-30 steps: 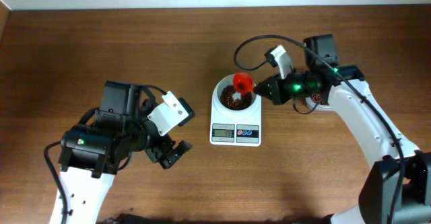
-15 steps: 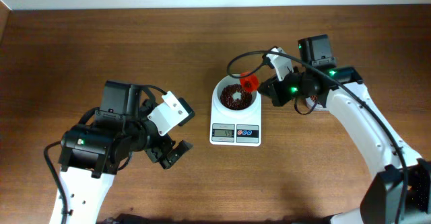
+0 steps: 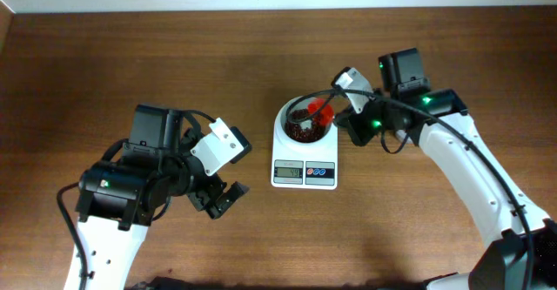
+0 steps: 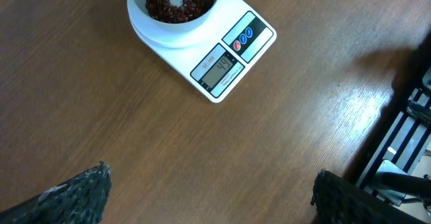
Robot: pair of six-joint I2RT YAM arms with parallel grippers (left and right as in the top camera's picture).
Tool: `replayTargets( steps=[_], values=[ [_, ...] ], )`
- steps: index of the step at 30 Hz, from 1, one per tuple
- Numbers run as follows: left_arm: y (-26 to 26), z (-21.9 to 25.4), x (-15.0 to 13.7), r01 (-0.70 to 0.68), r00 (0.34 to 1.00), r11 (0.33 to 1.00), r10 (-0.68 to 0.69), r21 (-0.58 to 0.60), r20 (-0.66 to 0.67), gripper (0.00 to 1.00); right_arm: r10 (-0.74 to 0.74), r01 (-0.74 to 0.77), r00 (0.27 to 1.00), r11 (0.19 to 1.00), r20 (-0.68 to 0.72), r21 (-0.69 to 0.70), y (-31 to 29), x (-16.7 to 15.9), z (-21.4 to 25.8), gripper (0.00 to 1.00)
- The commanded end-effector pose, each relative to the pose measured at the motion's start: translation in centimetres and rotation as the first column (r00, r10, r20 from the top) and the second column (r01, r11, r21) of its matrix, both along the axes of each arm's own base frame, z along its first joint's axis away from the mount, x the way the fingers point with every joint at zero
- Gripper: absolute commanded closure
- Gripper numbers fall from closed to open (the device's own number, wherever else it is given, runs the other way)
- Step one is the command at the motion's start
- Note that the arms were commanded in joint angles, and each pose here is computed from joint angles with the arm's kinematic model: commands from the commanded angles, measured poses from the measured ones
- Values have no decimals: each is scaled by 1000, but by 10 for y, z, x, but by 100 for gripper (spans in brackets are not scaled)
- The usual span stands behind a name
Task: Scoop and weigh 50g on scale
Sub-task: 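Tilt the scoop slightly with the right gripper to top up the bowl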
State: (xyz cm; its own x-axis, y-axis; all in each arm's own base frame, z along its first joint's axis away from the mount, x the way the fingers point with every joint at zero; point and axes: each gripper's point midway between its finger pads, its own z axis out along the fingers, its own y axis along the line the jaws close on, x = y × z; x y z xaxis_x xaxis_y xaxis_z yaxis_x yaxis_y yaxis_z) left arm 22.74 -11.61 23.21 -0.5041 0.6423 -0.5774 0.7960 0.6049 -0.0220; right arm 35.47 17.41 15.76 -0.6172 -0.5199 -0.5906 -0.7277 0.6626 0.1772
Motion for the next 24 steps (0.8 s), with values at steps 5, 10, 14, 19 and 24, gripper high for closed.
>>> replayTargets(
  steps=[5,10,14,19,24],
  values=[
    [1,6,3,9,1000,1000,-9,2,26,1,-45,44,998,999,43,16,0,4,21,96],
    [1,6,3,8,1000,1000,-8,2,26,1,-116,117,993,992,-11,46,0,4,21,96],
    [1,6,3,8,1000,1000,-8,2,25,1,-108,109,994,992,-19,63,3,2,22,96],
    [1,6,3,9,1000,1000,-9,2,26,1,-106,107,994,992,-24,71,4,2,23,96],
    [1,6,3,8,1000,1000,-8,2,26,1,-106,107,994,992,-28,69,4,1,22,96]
  ],
)
